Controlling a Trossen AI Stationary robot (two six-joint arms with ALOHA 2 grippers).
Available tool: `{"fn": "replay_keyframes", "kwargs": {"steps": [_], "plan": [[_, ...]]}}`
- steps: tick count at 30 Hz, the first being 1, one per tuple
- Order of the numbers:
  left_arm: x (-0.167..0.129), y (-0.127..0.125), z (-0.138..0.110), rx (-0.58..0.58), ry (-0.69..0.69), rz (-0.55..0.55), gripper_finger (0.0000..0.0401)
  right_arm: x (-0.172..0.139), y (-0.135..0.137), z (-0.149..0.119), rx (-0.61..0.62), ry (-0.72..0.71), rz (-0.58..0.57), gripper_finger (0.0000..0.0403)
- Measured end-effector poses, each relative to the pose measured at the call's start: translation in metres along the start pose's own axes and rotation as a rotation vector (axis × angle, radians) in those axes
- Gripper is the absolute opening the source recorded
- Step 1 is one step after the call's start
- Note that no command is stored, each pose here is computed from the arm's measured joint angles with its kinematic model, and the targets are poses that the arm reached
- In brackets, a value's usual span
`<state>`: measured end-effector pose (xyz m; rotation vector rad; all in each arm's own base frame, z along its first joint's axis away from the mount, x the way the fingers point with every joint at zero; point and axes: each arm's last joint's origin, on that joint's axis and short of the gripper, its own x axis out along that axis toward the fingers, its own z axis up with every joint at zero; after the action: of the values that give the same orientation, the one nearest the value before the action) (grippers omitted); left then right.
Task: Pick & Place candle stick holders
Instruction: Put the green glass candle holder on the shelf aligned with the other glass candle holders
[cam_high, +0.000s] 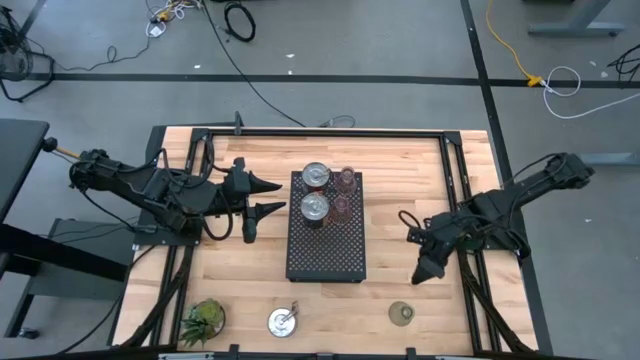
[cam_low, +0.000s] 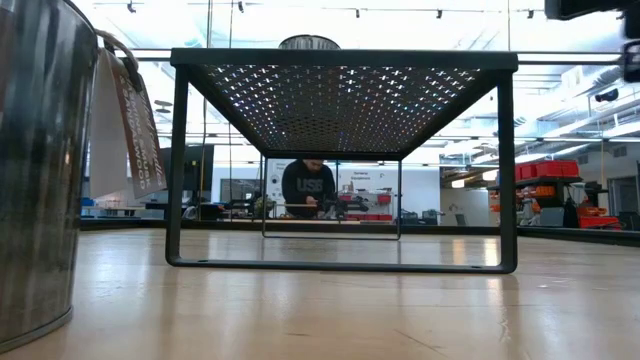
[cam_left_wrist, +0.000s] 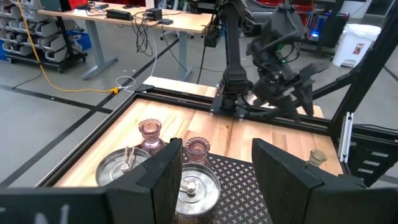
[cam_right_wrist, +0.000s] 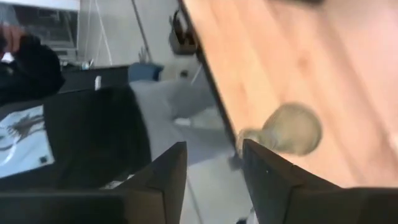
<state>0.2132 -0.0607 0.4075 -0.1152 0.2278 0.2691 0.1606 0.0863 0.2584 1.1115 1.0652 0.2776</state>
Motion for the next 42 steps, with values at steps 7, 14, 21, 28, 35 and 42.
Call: {"fn": "replay_keyframes", "kwargs": {"steps": [7, 14, 21, 28, 35, 42], "plan": [[0.000, 0.000, 0.000, 0.000, 0.001, 0.000, 0.0197, 0.006, 0.005, -0.015, 0.055, 0.034, -0.003, 0.0126], [0.000, 0.000, 0.000, 0.000, 0.001, 0.000, 0.0197, 0.013, 0.015, -0.037, 0.090, 0.020, 0.021, 0.0123], [0.000, 0.000, 0.000, 0.001, 0.001, 0.000, 0.0197, 0.030, 0.013, -0.063, 0.181, 0.067, -0.062, 0.0145], [0.000, 0.000, 0.000, 0.014, 0.002, 0.000, 0.0197, 0.054, 0.012, -0.073, 0.236, 0.078, -0.102, 0.0221], [0.000, 0.000, 0.000, 0.028, 0.002, 0.000, 0.0197, 0.071, 0.006, -0.072, 0.255, 0.061, -0.169, 0.0309], [0.000, 0.000, 0.000, 0.030, 0.002, 0.000, 0.0197, 0.088, -0.005, -0.067, 0.280, 0.010, -0.255, 0.0322]]}}
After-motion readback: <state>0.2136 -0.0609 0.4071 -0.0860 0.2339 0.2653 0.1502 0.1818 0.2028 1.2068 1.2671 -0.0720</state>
